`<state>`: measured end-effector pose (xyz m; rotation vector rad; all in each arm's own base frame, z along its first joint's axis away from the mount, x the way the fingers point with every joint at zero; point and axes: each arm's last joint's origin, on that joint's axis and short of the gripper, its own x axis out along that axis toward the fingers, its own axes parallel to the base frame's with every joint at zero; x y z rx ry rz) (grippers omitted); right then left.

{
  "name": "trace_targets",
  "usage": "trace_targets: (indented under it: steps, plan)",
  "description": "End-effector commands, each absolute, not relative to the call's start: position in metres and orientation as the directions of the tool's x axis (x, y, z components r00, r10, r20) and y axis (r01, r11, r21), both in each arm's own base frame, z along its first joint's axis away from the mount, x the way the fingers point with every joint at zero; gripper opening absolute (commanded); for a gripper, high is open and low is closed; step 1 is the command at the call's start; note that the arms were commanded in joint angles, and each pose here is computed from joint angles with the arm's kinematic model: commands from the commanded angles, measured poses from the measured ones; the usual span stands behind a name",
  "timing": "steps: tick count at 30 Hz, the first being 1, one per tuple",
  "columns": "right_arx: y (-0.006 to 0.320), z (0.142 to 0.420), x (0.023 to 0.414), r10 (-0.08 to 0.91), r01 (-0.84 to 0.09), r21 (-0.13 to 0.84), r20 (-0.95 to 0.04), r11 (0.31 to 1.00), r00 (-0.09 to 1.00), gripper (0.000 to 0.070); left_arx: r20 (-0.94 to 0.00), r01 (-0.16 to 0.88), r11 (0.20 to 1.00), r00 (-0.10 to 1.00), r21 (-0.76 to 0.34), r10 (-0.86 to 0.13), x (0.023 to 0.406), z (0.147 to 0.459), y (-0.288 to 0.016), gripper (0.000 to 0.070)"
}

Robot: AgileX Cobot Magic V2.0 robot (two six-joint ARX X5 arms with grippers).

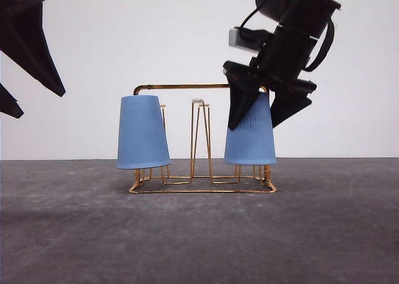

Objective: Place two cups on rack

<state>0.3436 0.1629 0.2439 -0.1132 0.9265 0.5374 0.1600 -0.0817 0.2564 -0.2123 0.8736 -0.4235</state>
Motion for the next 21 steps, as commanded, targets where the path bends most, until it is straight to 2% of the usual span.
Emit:
trace_targets:
  steps: [1,4,8,15,18,21]
  plan:
    - [0.167,0.243,0.348,0.396,-0.487,0.136,-0.781,0.863,0.483,0.0485,-0.686,0.279,0.895,0.576,-0.347,-0.445,0.162,0.26,-0.083,0.0353]
    - [0.167,0.245,0.347,0.397,-0.487,0.137,-0.779,0.862,0.485,0.0567,-0.688,0.278,0.896,0.574,-0.347,-0.444,0.162,0.26,-0.083,0.0353]
    - [0.163,0.264,0.343,0.385,-0.479,0.139,-0.797,0.867,0.466,0.0625,-0.688,0.278,0.896,0.574,-0.347,-0.444,0.162,0.26,-0.083,0.0353]
    - [0.152,0.318,0.324,0.325,-0.453,0.149,-0.883,0.879,0.338,0.0622,-0.687,0.279,0.896,0.574,-0.346,-0.444,0.162,0.26,-0.083,0.0353]
    - [0.151,0.327,0.314,0.334,-0.469,0.151,-0.882,0.87,0.334,0.0613,-0.687,0.279,0.896,0.574,-0.346,-0.444,0.162,0.26,-0.083,0.0353]
    - [0.149,0.333,0.303,0.364,-0.49,0.15,-0.851,0.858,0.377,0.0581,-0.688,0.278,0.896,0.575,-0.346,-0.444,0.162,0.26,-0.083,0.0353]
